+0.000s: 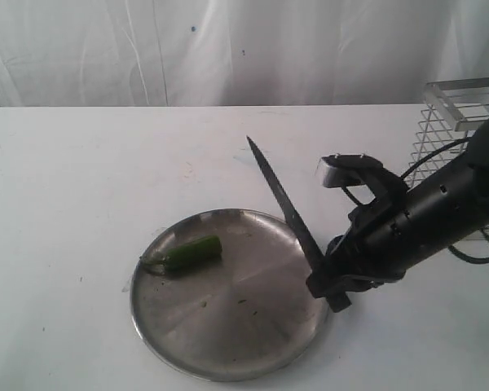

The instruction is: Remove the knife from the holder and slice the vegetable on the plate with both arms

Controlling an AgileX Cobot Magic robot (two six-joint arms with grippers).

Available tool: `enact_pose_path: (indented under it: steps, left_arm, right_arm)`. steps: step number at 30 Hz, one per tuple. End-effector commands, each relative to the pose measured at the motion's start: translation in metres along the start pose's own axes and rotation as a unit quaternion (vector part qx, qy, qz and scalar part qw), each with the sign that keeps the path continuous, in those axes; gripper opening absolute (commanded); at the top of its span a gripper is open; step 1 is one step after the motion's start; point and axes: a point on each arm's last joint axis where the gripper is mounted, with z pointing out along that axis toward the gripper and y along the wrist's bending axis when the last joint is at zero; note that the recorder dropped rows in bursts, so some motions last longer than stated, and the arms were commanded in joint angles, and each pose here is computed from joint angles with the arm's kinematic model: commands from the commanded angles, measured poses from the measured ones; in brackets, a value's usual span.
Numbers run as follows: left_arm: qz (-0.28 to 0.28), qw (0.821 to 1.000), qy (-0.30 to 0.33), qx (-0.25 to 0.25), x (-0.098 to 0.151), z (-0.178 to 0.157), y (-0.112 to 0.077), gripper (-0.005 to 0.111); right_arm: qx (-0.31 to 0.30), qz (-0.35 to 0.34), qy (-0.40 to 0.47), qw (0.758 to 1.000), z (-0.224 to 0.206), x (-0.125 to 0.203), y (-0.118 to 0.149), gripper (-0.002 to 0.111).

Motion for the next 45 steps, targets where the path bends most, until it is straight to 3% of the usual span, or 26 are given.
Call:
enact_pose_path:
  steps: [1, 9, 12, 15, 17, 18, 20, 22, 23, 25, 27, 29, 32, 36, 39, 41, 45]
  left_arm:
    - [0.005, 0.998, -0.065, 0.017, -0.01, -0.001, -0.003, 0.0]
    - [-0.013, 0.975, -0.215, 0.059, -0.037, -0.009, -0.01, 0.0]
    - [-0.087, 0.941, -0.308, 0.111, -0.053, -0.019, -0.014, 0.0]
    - [-0.083, 0.905, -0.394, 0.137, -0.066, -0.031, -0.017, 0.0]
    - [-0.113, 0.903, -0.398, 0.118, -0.066, -0.031, -0.012, 0.0]
    - [-0.157, 0.898, -0.398, 0.104, -0.067, -0.031, -0.006, 0.0]
    - [-0.259, 0.858, -0.437, 0.074, -0.079, -0.039, 0.013, 0.0]
    - [-0.319, 0.822, -0.469, 0.057, -0.099, -0.049, 0.029, 0.0]
    - [-0.328, 0.813, -0.478, 0.055, -0.113, -0.054, 0.036, 0.0]
    - [-0.313, 0.82, -0.476, 0.054, -0.14, -0.055, 0.045, 0.0]
    - [-0.271, 0.85, -0.447, 0.065, -0.169, -0.045, 0.047, 0.0]
    - [-0.221, 0.884, -0.401, 0.097, -0.194, -0.018, 0.041, 0.0]
    - [-0.126, 0.93, -0.304, 0.162, -0.208, 0.046, 0.018, 0.0]
    - [-0.034, 0.963, -0.114, 0.241, -0.18, 0.128, -0.017, 0.0]
    - [0.08, 0.963, 0.027, 0.255, -0.138, 0.165, -0.031, 0.0]
    - [0.097, 0.966, 0.103, 0.216, -0.115, 0.179, -0.028, 0.0]
    - [-0.001, 0.98, 0.189, 0.064, -0.093, 0.19, -0.009, 0.0]
  right_arm:
    - [-0.057, -0.027, 0.006, 0.998, 0.016, -0.003, -0.001, 0.0]
    - [-0.067, -0.007, -0.003, 0.998, -0.008, -0.017, 0.012, 0.0]
    - [-0.077, -0.005, -0.008, 0.997, -0.019, -0.017, 0.022, 0.0]
    - [-0.072, -0.014, -0.021, 0.997, -0.027, -0.018, 0.026, 0.0]
    - [-0.074, -0.01, -0.029, 0.997, -0.028, -0.019, 0.027, 0.0]
    - [-0.077, -0.007, -0.031, 0.997, -0.028, -0.019, 0.028, 0.0]
    - [-0.086, -0.003, -0.03, 0.996, -0.027, -0.019, 0.029, 0.0]
    - [-0.095, 0.001, -0.031, 0.995, -0.028, -0.02, 0.03, 0.0]
    - [-0.095, 0.002, -0.032, 0.995, -0.028, -0.02, 0.03, 0.0]
    - [-0.097, -0.004, -0.03, 0.995, -0.026, -0.02, 0.033, 0.0]
    - [-0.099, -0.012, -0.025, 0.995, -0.025, -0.02, 0.036, 0.0]
    - [-0.099, -0.03, -0.026, 0.994, -0.023, -0.02, 0.038, 0.0]
    - [-0.088, -0.048, -0.036, 0.994, -0.022, -0.022, 0.038, 0.0]
    - [-0.036, -0.033, -0.061, 0.997, -0.02, -0.026, 0.028, 0.0]
    - [-0.003, -0.025, -0.045, 0.999, -0.018, -0.021, 0.021, 0.0]
    - [0.009, -0.03, -0.026, 0.999, -0.016, -0.016, 0.019, 0.0]
    - [0.016, -0.023, -0.022, 0.999, -0.013, -0.012, 0.016, 0.0]
